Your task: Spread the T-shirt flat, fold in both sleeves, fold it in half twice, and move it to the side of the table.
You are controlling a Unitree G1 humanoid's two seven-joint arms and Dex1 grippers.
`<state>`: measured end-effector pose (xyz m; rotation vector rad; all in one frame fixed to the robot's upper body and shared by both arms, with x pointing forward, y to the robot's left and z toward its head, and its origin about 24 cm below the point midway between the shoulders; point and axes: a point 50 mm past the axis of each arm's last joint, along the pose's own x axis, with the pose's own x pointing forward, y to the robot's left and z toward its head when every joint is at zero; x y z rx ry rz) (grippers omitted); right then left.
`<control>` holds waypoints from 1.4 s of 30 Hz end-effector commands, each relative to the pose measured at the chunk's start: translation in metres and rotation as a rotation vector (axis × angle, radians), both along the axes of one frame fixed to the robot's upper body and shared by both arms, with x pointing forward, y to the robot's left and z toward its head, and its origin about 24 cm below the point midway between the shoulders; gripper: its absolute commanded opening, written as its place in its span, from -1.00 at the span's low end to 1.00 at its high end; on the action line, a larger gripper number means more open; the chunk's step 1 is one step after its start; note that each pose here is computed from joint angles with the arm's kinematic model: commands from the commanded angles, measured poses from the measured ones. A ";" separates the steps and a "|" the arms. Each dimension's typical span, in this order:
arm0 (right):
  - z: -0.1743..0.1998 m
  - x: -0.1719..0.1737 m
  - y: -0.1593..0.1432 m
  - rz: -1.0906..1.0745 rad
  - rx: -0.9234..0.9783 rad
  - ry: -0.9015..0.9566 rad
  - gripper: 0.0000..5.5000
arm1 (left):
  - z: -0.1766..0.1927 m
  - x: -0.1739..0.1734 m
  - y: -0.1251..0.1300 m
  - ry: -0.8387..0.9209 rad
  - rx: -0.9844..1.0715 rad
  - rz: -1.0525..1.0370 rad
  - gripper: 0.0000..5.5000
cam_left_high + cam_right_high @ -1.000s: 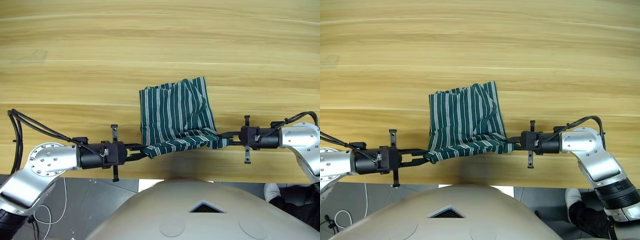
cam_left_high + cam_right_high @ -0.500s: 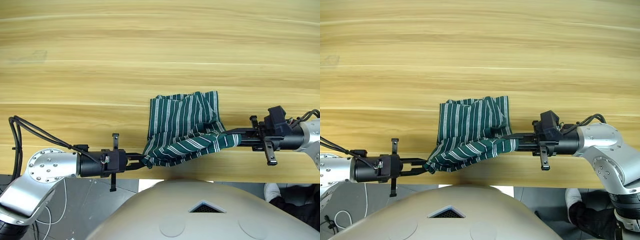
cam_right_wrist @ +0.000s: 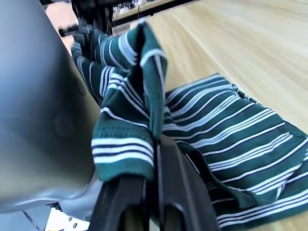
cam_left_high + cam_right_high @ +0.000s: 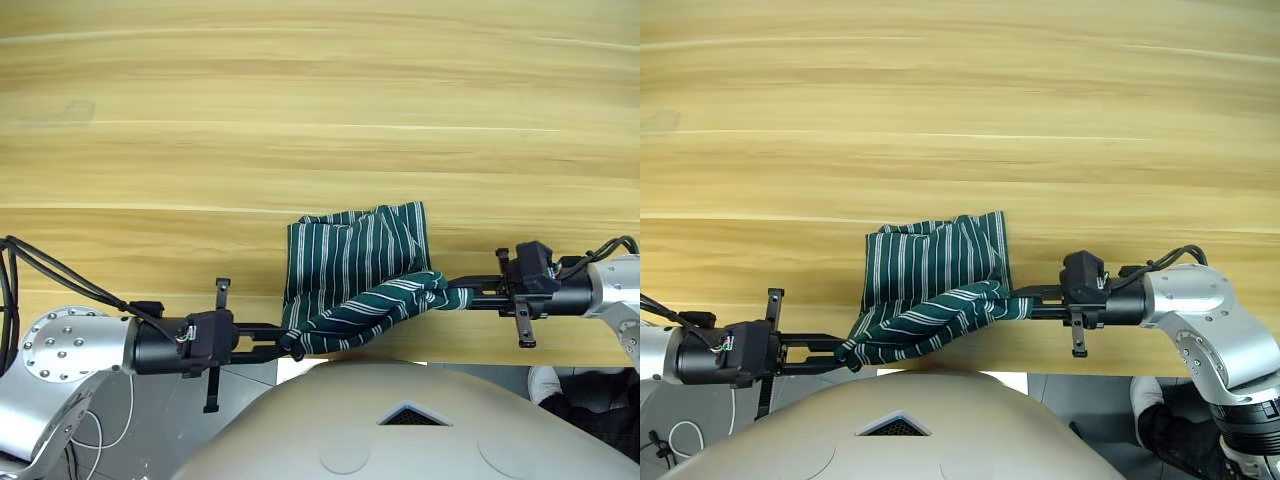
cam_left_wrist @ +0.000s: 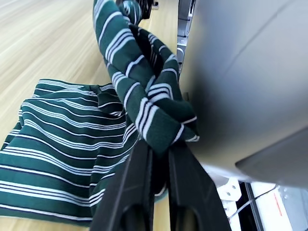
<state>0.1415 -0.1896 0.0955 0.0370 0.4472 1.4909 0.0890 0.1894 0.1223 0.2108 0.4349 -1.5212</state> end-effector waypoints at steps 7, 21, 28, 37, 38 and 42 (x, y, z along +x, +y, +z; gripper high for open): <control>-0.016 0.033 0.007 -0.171 -0.116 -0.184 -0.99 | -0.033 0.026 0.010 -0.086 0.099 0.075 -0.91; -0.035 0.055 0.016 -0.314 -0.198 -0.296 -0.99 | -0.073 0.066 0.014 -0.079 0.183 0.376 -0.91; -0.041 0.054 0.019 -0.341 -0.202 -0.293 -0.99 | -0.087 0.069 0.007 -0.066 0.166 0.415 -0.91; -0.051 0.062 0.018 -0.441 -0.233 -0.311 -0.99 | -0.059 0.086 0.003 -0.060 -0.148 0.574 -0.91; -0.051 0.062 0.018 -0.455 -0.229 -0.311 -0.99 | -0.057 0.089 0.004 -0.061 -0.171 0.609 -0.91; -0.051 0.065 0.019 -0.480 -0.230 -0.313 -0.66 | -0.056 0.094 0.006 -0.056 -0.154 0.681 -0.60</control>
